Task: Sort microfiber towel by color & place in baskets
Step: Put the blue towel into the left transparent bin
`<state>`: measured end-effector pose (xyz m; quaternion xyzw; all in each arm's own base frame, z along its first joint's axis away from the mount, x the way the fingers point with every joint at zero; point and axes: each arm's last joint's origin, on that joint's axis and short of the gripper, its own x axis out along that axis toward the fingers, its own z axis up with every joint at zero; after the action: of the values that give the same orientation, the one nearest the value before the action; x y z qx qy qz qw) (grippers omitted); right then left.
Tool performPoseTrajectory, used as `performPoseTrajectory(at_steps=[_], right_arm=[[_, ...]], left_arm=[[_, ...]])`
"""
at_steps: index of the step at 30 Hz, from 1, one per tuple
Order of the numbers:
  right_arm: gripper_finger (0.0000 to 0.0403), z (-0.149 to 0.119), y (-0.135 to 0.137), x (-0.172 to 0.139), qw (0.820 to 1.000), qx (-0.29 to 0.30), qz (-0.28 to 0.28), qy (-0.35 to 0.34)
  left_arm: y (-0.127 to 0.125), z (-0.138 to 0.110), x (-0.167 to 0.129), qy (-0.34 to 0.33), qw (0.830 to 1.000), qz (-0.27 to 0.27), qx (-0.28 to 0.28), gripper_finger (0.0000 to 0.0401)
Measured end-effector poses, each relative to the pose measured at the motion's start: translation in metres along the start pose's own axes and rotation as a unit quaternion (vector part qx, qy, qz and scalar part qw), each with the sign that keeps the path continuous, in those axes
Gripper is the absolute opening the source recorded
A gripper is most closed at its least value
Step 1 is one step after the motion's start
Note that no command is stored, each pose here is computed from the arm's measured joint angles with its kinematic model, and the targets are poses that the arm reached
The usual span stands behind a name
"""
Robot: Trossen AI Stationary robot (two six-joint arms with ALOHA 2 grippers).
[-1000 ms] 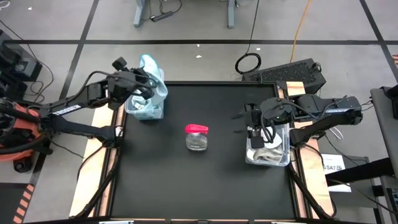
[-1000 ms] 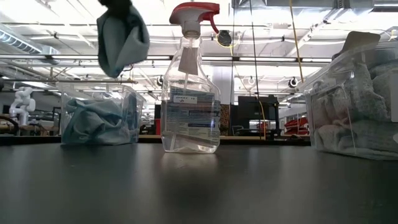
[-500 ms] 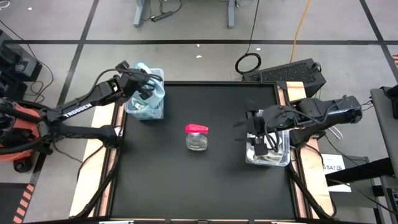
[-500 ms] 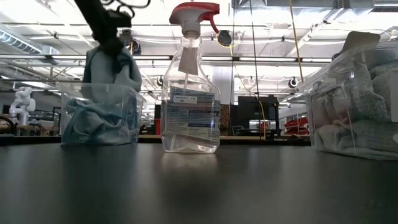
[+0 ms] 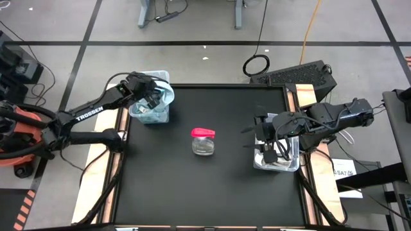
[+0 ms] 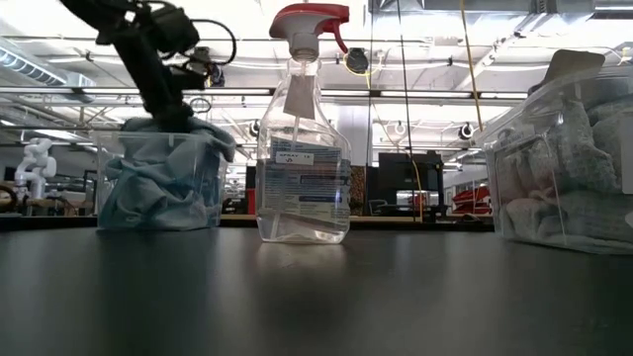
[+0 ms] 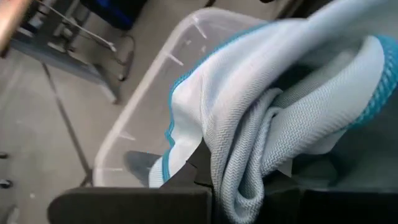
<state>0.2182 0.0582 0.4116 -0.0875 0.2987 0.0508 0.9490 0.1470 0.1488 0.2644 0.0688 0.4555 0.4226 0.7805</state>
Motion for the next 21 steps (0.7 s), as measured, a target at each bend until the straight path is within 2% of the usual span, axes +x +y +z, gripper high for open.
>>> performPoseTrajectory(at_steps=[10, 21], right_arm=[[0.0226, 0.000, 0.001, 0.000, 1.000, 0.010, 0.002, 0.000], [0.0226, 0.000, 0.003, 0.002, 1.000, 0.009, 0.005, 0.003]], left_arm=[[-0.004, -0.026, 0.039, 0.067, 0.995, -0.067, -0.029, 0.0020], [-0.006, -0.034, 0.064, 0.111, 0.987, -0.102, -0.052, 0.0022]])
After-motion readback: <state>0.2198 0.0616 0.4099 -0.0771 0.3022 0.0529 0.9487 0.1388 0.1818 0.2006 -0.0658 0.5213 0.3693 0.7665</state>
